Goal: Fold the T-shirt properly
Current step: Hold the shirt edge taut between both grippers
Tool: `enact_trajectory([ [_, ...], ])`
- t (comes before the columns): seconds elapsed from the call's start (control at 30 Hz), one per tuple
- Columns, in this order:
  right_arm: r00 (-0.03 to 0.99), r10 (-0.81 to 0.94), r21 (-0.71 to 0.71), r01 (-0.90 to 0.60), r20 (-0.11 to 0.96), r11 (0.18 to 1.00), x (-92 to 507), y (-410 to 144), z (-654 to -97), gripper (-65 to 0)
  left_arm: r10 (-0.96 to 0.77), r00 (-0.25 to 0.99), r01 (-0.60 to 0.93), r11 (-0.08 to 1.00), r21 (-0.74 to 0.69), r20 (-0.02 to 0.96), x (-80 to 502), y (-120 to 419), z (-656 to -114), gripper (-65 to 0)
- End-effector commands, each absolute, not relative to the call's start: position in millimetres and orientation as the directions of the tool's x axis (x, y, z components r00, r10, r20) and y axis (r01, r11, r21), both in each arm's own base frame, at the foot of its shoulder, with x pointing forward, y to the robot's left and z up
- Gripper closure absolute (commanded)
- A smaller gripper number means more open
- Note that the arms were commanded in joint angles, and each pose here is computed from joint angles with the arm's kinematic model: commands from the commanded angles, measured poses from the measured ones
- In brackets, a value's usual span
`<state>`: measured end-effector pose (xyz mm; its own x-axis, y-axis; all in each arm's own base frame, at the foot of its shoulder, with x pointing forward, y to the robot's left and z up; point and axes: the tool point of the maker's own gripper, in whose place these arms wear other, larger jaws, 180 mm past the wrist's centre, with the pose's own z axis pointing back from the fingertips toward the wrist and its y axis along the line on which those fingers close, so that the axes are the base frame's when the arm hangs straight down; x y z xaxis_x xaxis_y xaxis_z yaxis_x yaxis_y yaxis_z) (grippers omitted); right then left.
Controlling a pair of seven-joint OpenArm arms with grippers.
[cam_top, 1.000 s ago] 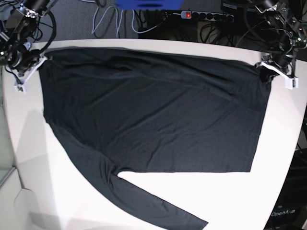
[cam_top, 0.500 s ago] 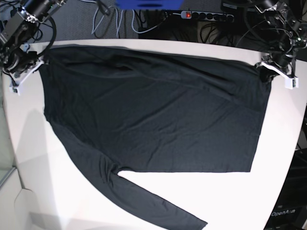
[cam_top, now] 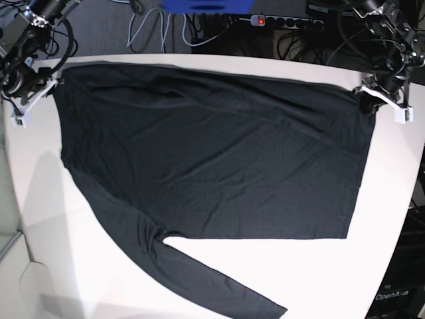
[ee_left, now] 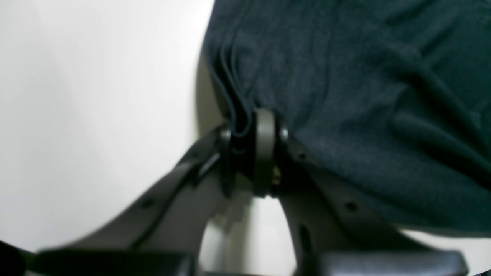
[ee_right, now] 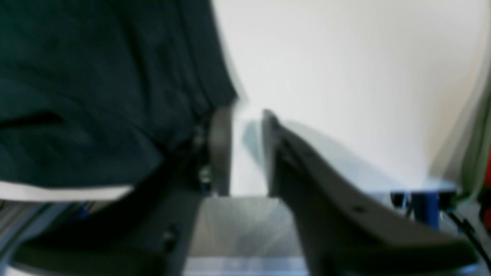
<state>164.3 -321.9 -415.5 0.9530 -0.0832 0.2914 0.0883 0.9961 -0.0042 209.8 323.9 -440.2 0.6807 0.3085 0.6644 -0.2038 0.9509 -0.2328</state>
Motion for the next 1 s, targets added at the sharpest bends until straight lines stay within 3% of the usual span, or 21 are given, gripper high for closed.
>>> enact_trajectory([
  [0.0, 0.946, -0.078, -0.025, 0.091, 0.316, 0.996, 170, -329, -407, -21.5, 0.285, 0.767, -0.226, 0.959, -0.173, 0.575, 188, 329, -457, -5.8],
  [0.23, 0.947, -0.142, -0.012, 0.152, 0.289, 0.988, 157, -333, -409, -24.1, 0.285, 0.767, -0.226, 0.959, -0.173, 0.575, 188, 329, -457, -5.8],
  [0.6, 0.900, -0.167, 0.127, 0.125, 0.402, 0.984, 185, -309, -400, -24.2, 0.285, 0.767, -0.226, 0.959, -0.173, 0.575, 188, 329, -457, -5.8],
  [0.97, 0.896, -0.173, 0.167, 0.113, 0.409, 0.980, 178, -305, -401, -24.2, 0.285, 0.768, -0.226, 0.959, -0.172, 0.574, 187, 329, -458, -5.8],
])
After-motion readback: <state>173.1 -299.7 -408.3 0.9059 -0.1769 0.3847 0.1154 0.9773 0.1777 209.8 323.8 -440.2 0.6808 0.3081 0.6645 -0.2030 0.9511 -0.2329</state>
